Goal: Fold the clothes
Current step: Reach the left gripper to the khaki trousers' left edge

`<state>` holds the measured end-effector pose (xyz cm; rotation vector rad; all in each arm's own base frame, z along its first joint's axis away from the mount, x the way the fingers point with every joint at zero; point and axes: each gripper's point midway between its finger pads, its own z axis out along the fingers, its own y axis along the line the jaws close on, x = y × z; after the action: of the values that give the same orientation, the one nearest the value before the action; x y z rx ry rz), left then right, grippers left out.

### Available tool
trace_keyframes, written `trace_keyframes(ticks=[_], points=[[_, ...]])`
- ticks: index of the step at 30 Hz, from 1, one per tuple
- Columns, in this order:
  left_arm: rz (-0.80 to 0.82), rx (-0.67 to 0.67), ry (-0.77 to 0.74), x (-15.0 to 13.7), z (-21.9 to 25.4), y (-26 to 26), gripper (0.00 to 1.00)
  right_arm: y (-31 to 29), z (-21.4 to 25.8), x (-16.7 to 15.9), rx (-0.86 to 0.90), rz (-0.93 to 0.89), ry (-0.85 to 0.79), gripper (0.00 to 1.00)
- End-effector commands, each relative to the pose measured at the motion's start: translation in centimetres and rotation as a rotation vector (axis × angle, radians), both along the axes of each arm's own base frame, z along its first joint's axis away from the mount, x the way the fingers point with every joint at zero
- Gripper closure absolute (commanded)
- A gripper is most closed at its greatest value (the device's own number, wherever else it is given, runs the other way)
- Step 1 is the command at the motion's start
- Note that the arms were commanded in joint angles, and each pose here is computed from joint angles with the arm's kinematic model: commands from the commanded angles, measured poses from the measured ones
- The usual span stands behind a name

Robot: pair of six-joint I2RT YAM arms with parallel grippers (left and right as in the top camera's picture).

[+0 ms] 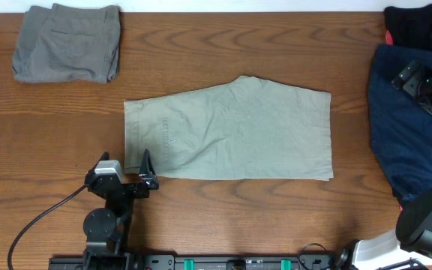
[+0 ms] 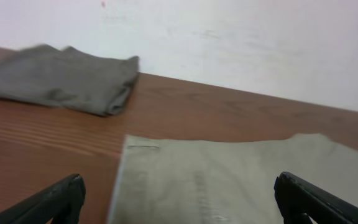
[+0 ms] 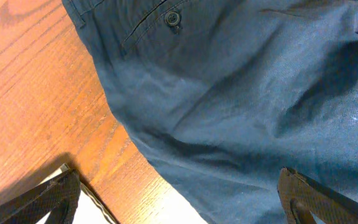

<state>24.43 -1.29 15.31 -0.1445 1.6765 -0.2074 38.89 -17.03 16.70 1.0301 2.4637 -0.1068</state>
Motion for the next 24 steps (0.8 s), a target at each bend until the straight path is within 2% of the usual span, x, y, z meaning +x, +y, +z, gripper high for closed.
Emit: trace_keyframes(ticks=[1,5,11,17,24], points=[[-0.154,-0.248,0.068,-0.4,-1.2,-3.2,0.02,-0.1,0.2,0.3,-0.021,0.010,0.005,0.01],[-0.293,-0.451,0.137,-1.3,-1.2,-5.9,0.02,-0.1,0.2,0.3,-0.021,0.010,0.005,0.01],[-0.330,-0.431,0.152,-1.5,-1.0,-6.5,0.02,-0.2,0.2,0.3,-0.021,0.010,0.005,0.01],[-0.303,-0.274,0.193,-1.6,1.6,-5.8,0.02,-0.1,0.2,0.3,-0.021,0.010,0.005,0.01],[-0.033,0.022,0.502,0.2,4.6,-0.6,0.02,-0.1,0.2,0.3,-0.021,0.010,0.005,0.01]])
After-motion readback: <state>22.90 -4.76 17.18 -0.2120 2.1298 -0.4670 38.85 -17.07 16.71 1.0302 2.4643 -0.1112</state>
